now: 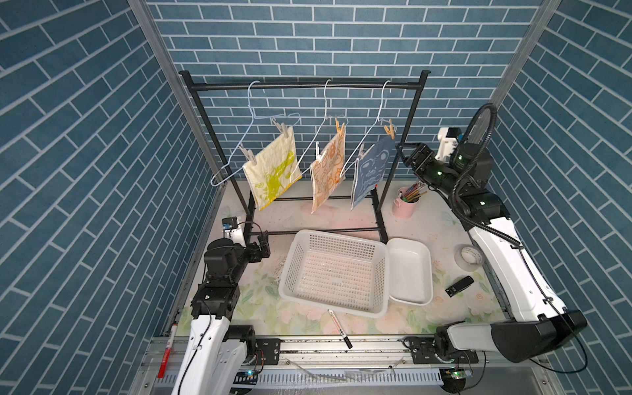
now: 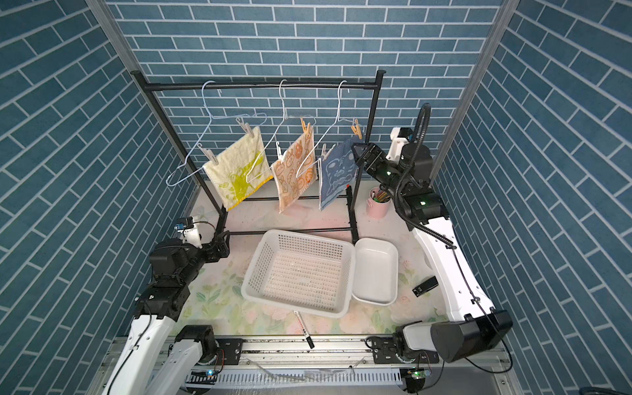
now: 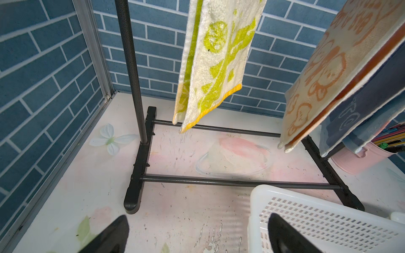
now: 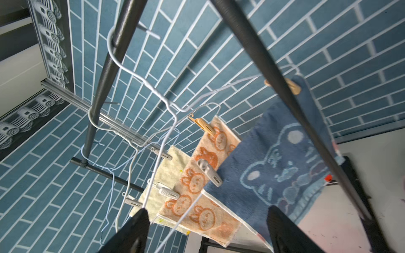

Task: Remove the clothespins securing towels to the hanger
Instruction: Pick up the hanger from the clothesline.

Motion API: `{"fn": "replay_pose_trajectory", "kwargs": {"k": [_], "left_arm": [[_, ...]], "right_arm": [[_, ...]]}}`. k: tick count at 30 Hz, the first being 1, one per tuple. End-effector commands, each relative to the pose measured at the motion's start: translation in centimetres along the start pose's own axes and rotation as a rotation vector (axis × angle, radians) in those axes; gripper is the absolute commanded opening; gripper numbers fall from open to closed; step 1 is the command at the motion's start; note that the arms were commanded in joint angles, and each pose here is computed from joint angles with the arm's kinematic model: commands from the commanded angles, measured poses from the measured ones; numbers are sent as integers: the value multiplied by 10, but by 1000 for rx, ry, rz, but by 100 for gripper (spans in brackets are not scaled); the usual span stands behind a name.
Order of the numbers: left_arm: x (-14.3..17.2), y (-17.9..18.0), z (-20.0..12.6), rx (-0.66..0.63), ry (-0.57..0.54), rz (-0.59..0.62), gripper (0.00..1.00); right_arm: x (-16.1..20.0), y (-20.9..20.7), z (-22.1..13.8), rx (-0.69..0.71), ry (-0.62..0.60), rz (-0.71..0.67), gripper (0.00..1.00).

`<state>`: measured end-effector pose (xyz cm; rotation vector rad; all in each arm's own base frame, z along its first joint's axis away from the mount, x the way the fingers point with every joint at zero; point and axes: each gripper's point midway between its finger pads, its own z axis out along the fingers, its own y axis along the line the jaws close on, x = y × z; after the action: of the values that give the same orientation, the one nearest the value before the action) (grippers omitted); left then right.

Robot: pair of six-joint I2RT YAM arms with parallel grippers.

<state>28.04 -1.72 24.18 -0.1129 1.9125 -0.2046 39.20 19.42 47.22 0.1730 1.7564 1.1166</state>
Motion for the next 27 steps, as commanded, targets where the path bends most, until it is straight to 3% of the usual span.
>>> {"fn": "replay_pose_trajectory", "kwargs": {"k": [1, 11, 15, 21, 27], "left_arm": [[0, 3, -3, -11, -6, 9, 99], [0, 4, -5, -12, -10, 1, 100], [0, 6, -5, -16, -8, -3, 100], [1, 5, -4, -11, -3, -9, 100], [0, 8, -3, -17, -6, -19, 100]], "right_arm": [[-6, 33, 15, -86, -9, 29, 83], [-6, 62, 67, -157, 3, 34, 75], [-7, 57, 86, -148, -21, 47, 59], [-2, 57, 110, -168, 10, 78, 45], [3, 64, 112, -200, 29, 77, 21]]}}
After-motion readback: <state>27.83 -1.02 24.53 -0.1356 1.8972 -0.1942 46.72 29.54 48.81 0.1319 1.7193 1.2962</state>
